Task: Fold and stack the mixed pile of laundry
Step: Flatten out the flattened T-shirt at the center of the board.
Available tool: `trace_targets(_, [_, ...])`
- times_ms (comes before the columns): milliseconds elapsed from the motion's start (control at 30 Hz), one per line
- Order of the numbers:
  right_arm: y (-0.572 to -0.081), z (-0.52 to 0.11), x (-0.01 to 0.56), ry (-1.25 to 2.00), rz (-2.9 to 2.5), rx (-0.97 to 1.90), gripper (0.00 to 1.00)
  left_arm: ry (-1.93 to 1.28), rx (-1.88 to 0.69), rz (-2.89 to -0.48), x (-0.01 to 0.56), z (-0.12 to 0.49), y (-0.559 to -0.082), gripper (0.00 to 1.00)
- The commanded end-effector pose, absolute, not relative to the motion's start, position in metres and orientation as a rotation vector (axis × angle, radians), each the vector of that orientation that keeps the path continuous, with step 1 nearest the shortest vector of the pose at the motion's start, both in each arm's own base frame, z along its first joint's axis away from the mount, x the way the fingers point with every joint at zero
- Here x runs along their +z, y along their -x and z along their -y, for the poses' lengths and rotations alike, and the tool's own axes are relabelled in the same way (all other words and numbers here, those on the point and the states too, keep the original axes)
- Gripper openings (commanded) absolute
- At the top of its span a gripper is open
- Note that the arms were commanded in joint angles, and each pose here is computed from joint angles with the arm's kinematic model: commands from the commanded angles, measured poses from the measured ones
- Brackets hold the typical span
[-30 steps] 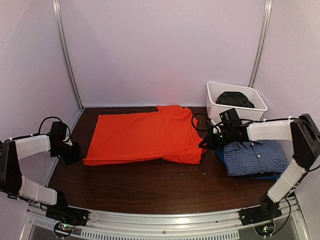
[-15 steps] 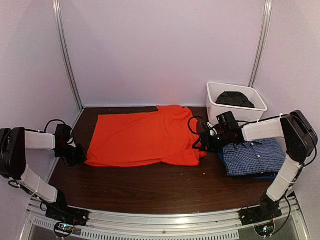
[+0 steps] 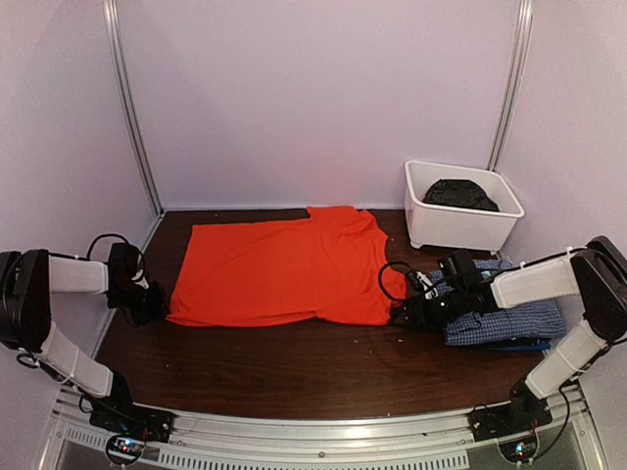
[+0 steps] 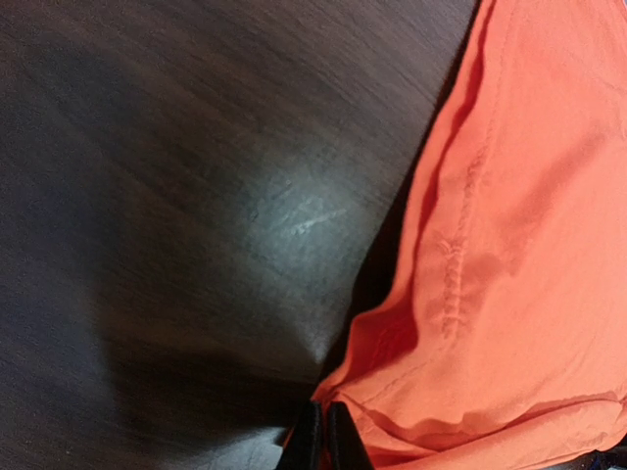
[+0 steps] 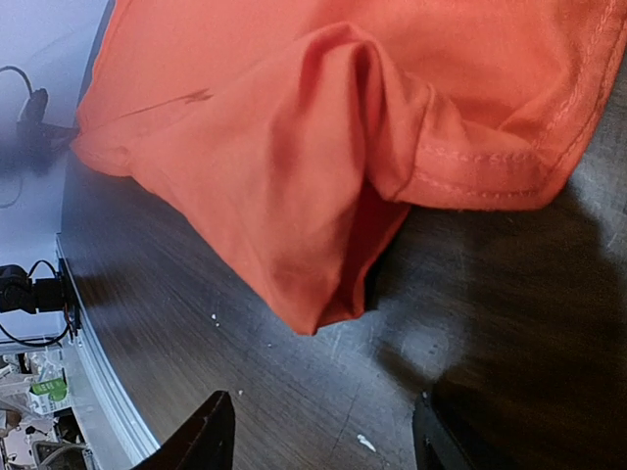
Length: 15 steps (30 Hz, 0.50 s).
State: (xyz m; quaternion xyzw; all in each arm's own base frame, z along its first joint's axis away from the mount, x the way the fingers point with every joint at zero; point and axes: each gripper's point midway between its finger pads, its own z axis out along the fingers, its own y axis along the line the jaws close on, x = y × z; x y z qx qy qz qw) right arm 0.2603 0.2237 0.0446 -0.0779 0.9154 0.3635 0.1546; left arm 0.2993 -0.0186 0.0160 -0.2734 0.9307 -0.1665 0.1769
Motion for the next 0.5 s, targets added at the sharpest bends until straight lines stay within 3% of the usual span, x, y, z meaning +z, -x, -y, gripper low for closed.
trace_targets(0, [-0.276,-0.234,0.038,0.260,-2.556,1.019,0.63,0.754,-0.459,-2.606,0.019,0.014,-0.307,0.03])
trace_targets(133, [-0.279,-0.253,0.032,0.314,-2.549,1.059,0.61,0.757,-0.472,-2.605,0.017,0.016,-0.308,0.03])
trace_targets(267, [-0.277,-0.266,0.028,0.349,-2.554,1.090,0.50,0.753,-0.492,-2.597,0.018,0.018,-0.309,0.02])
trace_targets(467, [-0.265,-0.262,0.044,0.340,-2.549,1.098,0.12,0.737,-0.517,-2.578,0.029,0.021,-0.303,0.00])
